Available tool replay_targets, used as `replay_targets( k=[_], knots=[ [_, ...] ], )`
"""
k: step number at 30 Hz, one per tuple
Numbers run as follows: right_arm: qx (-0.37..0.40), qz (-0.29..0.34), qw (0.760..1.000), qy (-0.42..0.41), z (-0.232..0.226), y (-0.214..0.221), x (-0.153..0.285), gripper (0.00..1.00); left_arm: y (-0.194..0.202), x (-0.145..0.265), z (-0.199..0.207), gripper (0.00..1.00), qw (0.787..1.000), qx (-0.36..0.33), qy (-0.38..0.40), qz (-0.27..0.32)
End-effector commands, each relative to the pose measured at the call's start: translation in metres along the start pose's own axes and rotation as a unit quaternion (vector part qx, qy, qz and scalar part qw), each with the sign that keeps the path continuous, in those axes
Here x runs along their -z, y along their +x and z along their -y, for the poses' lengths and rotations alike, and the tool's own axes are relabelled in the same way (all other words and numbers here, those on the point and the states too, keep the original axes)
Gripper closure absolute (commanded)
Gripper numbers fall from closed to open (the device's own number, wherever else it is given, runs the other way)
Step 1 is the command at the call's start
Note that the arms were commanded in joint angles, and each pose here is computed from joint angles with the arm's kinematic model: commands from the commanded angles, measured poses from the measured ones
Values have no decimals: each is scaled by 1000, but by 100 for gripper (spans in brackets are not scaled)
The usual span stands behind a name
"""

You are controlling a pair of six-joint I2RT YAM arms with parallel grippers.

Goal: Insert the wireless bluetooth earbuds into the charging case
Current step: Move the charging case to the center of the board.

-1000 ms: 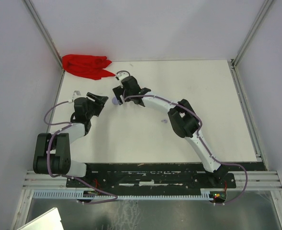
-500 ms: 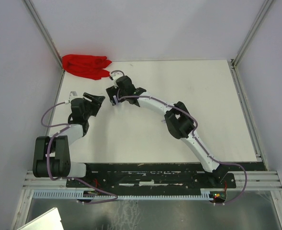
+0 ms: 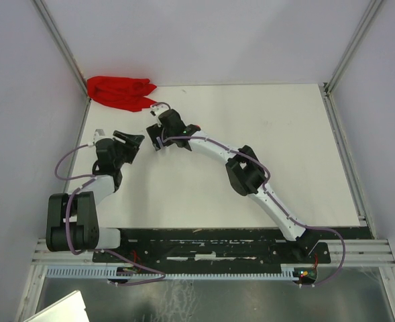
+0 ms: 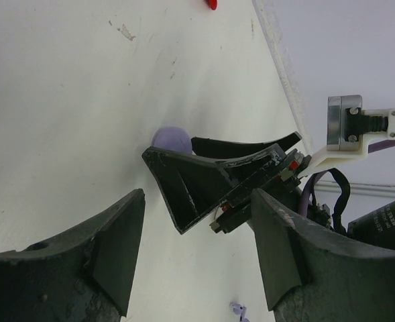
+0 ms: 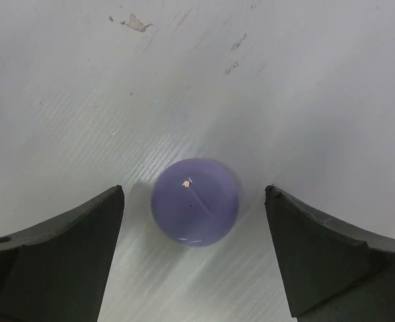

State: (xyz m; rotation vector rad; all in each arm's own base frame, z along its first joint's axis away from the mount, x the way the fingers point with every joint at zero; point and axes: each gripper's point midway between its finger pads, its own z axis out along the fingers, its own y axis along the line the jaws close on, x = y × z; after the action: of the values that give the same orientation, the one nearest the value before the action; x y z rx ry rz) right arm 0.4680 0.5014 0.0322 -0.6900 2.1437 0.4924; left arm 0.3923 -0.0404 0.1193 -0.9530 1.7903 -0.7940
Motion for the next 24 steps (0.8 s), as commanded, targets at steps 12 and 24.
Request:
replay_targets(
  k=[12,24],
  knots=[
    [8,-11,999,30,-7,1,2,24,-6,7,5,30,1000,-12,27,4],
    [-6,-13,998,65,4,3,5,47,-8,10,4,30,999,-9,30,5]
  ],
)
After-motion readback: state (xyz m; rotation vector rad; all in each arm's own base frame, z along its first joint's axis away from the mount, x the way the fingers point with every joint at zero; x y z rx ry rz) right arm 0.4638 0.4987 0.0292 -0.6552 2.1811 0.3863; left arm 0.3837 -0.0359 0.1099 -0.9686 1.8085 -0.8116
